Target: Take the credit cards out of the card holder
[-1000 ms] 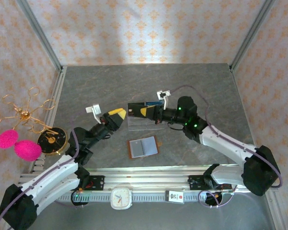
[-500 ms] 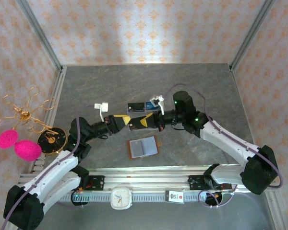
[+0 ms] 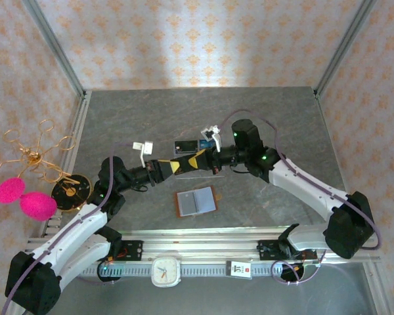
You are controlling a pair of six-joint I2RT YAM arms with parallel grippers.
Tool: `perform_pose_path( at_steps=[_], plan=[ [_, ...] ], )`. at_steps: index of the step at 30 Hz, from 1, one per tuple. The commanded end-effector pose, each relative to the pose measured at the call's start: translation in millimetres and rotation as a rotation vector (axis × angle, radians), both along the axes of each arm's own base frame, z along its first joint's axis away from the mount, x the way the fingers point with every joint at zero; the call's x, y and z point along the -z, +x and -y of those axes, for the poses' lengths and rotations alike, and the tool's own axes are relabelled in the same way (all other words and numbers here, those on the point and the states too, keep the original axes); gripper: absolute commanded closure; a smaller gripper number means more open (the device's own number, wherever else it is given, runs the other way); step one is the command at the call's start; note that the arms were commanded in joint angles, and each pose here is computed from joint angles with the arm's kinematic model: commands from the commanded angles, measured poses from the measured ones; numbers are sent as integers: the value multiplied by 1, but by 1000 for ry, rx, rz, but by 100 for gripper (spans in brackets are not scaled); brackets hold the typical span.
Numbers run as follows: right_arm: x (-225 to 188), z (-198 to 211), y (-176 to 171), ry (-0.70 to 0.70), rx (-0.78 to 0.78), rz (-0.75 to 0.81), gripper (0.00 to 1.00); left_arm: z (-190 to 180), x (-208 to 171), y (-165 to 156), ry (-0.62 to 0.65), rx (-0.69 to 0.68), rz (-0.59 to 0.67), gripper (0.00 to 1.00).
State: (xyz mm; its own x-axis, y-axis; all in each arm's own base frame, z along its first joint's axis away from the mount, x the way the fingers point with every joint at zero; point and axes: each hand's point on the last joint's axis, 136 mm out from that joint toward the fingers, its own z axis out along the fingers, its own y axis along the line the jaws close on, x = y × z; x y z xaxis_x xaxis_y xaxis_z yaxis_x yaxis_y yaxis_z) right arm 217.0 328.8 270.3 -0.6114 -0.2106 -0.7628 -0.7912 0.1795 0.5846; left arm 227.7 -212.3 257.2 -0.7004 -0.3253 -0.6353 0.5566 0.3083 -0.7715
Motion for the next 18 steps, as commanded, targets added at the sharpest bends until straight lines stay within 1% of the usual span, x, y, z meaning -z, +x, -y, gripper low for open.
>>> perform_pose_path(
  at_steps=[1,2,3,4,5,6,7,9,11,14,18],
  plan=[
    [-14,-5,6,23,9,47,100,3,-23,-2,-12,13,91,98],
    [-14,-4,6,24,10,45,100,4,-25,-1,-19,7,104,100],
    [-13,-3,7,21,27,43,92,3,-26,2,-17,-8,116,100],
    [-12,1,13,8,78,48,73,2,-27,6,0,-29,138,100],
    [-13,7,18,1,124,56,64,0,-29,8,24,-49,165,100],
    [-14,15,23,2,170,66,58,-4,-30,15,60,-92,194,100],
    [-17,26,28,12,226,77,55,-7,-33,20,89,-123,221,100],
    [-27,51,38,54,336,86,53,-11,-40,30,140,-170,286,100],
    [-32,75,46,96,421,77,53,-10,-45,36,184,-176,347,100],
    [-31,98,51,133,478,55,53,-7,-37,49,378,-140,436,100],
    [-21,105,52,137,506,33,53,-6,-9,69,668,-29,551,100]
  ],
)
